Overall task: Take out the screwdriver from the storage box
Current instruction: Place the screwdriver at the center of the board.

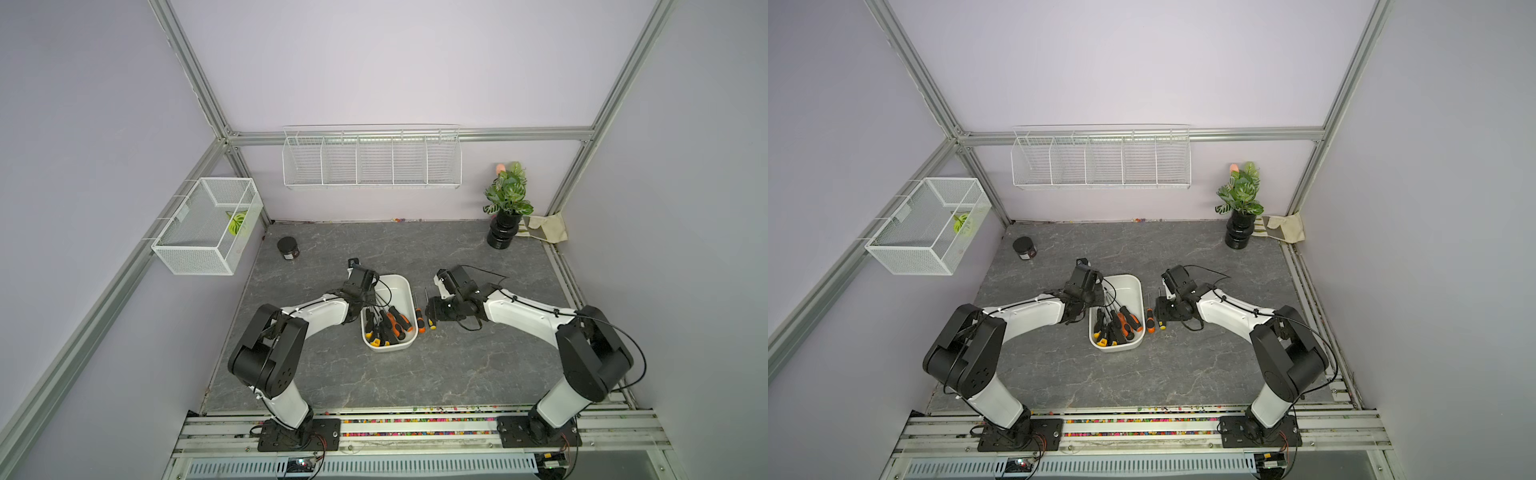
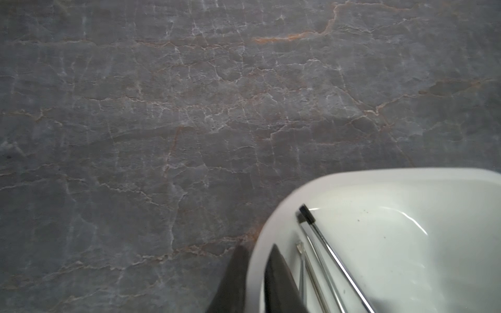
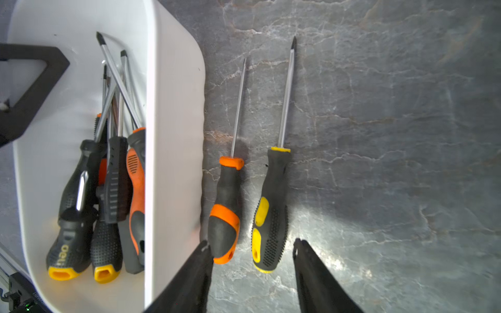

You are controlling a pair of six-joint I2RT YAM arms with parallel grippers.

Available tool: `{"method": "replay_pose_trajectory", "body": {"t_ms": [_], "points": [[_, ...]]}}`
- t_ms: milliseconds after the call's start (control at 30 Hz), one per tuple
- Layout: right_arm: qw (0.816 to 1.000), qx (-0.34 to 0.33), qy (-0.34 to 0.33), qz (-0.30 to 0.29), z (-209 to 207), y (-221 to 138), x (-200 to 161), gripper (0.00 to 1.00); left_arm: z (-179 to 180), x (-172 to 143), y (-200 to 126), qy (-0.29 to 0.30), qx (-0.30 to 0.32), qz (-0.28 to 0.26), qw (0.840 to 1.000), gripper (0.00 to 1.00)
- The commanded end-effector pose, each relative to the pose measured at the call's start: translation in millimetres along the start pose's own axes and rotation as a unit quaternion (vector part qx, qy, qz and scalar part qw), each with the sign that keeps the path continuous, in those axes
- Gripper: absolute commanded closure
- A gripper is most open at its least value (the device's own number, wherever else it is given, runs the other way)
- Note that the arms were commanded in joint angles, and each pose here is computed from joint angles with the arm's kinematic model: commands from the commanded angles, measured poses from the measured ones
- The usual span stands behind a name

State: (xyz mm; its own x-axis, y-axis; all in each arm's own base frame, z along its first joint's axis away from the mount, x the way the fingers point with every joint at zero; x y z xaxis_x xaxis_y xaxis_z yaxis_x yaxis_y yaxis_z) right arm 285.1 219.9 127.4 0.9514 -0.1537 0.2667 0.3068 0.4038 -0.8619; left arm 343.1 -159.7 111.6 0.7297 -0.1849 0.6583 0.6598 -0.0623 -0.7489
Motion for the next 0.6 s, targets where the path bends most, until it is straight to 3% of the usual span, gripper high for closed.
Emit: {"method": "replay_pose_trajectory", "body": {"t_ms": [0, 133, 333, 567], "points": [[1.0, -0.013, -0.008, -0.004, -7, -7, -5, 0.47, 7, 11, 2, 0.021, 0.016, 0.009, 1.0, 0.72], [1.0, -0.014, -0.011, -0.008, -9, -10, -5, 0.47, 10, 21, 5, 0.027, 0.017, 0.012, 0.999, 0.55], [1.0, -0.011, -0.012, -0.009, -9, -9, -4, 0.47, 11, 30, 13, 0.041, 0.016, 0.018, 0.999, 0.55], [1.0, -0.011, -0.013, -0.014, -9, -13, -4, 0.48, 9, 33, 27, 0.041, 0.008, 0.027, 0.999, 0.74]]}}
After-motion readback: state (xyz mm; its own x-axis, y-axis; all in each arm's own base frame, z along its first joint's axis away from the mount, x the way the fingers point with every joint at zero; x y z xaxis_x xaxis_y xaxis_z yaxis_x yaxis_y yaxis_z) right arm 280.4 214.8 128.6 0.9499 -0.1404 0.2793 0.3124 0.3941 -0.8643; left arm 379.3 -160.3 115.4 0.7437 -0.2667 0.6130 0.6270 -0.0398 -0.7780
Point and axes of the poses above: each gripper's point midway between its finger pads, its own y axis out along the fingers, its own z axis along the line the jaws close on, x = y × z, the point moved 7 cm from there along -y, back along the fingers, and after that the axes turned 14 degrees about y, right-handed, at the moved point
